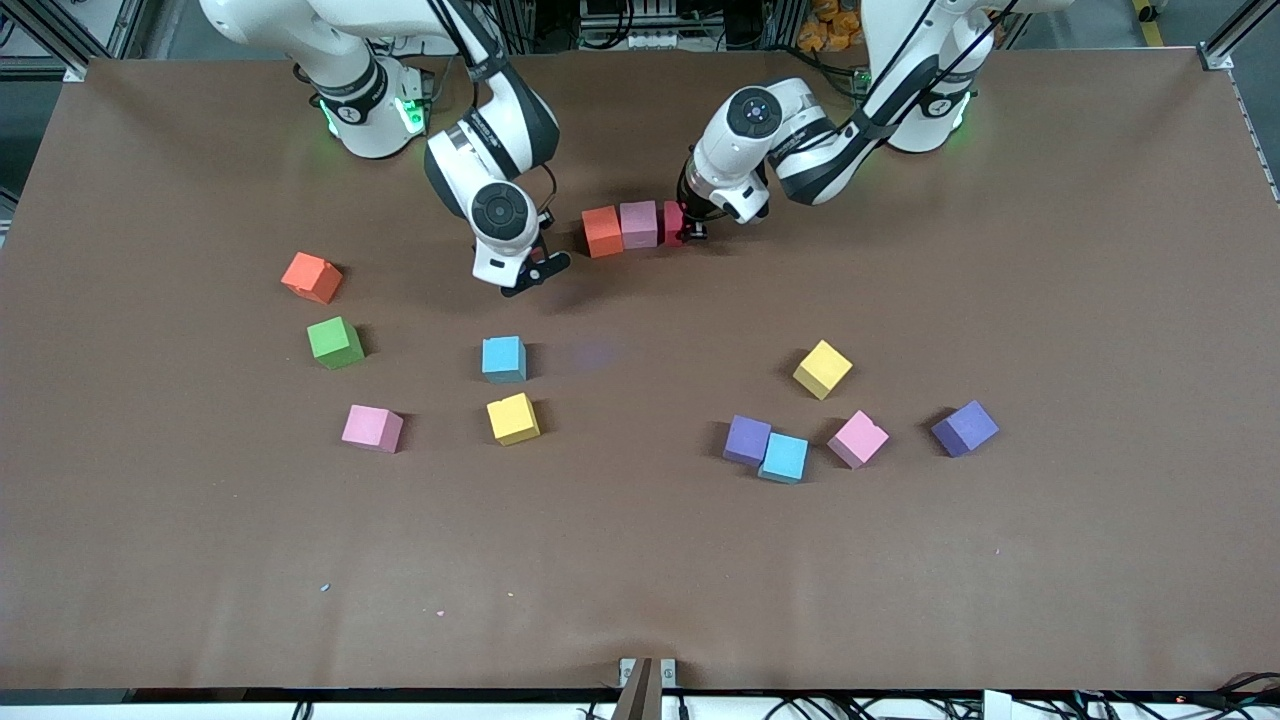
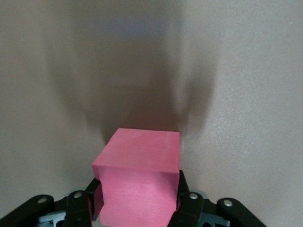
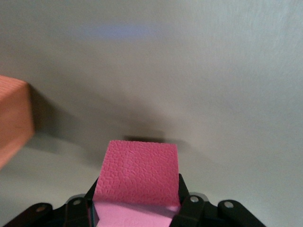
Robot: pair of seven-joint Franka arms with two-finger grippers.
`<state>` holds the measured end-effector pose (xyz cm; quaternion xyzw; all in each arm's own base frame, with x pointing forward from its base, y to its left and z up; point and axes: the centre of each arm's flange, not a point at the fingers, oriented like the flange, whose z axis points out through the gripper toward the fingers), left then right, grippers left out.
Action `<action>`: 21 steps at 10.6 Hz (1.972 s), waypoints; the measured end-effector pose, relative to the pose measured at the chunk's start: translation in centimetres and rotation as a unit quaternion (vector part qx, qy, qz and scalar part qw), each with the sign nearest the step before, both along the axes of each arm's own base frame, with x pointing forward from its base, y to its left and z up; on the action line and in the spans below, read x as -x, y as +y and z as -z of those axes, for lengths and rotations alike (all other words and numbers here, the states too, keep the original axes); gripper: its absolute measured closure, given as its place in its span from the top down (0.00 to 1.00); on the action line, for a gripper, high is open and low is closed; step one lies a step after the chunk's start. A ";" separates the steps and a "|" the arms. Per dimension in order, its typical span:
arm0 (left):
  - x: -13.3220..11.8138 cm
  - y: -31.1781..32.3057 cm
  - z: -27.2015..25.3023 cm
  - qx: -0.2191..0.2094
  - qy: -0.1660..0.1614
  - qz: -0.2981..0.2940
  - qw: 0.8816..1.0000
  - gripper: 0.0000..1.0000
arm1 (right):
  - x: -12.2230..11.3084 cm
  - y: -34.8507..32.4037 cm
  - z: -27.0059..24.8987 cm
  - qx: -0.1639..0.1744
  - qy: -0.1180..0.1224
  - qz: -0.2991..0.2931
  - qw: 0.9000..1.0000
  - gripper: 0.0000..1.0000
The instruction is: Arrange 11 blocks into digit 3
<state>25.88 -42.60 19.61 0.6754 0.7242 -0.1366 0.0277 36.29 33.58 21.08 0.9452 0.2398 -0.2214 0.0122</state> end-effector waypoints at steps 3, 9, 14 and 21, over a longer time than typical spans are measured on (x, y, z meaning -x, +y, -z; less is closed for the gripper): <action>0.5 -1.1 -0.1 -0.012 -0.019 -0.001 1.000 0.60 | -4.9 -0.8 -3.8 -0.015 0.000 0.040 0.999 0.60; 0.7 -1.4 -0.1 -0.014 -0.025 0.002 1.000 0.60 | -10.1 -1.4 -9.6 -0.034 -0.007 0.068 0.997 0.60; 0.5 -1.7 -0.1 -0.012 -0.026 0.002 1.000 0.60 | -13.0 0.4 -12.8 -0.040 -0.042 0.110 0.992 0.60; 0.0 -2.4 -0.1 -0.006 -0.023 -0.002 1.000 0.60 | -8.5 8.7 -5.2 0.012 -0.066 0.187 0.980 0.60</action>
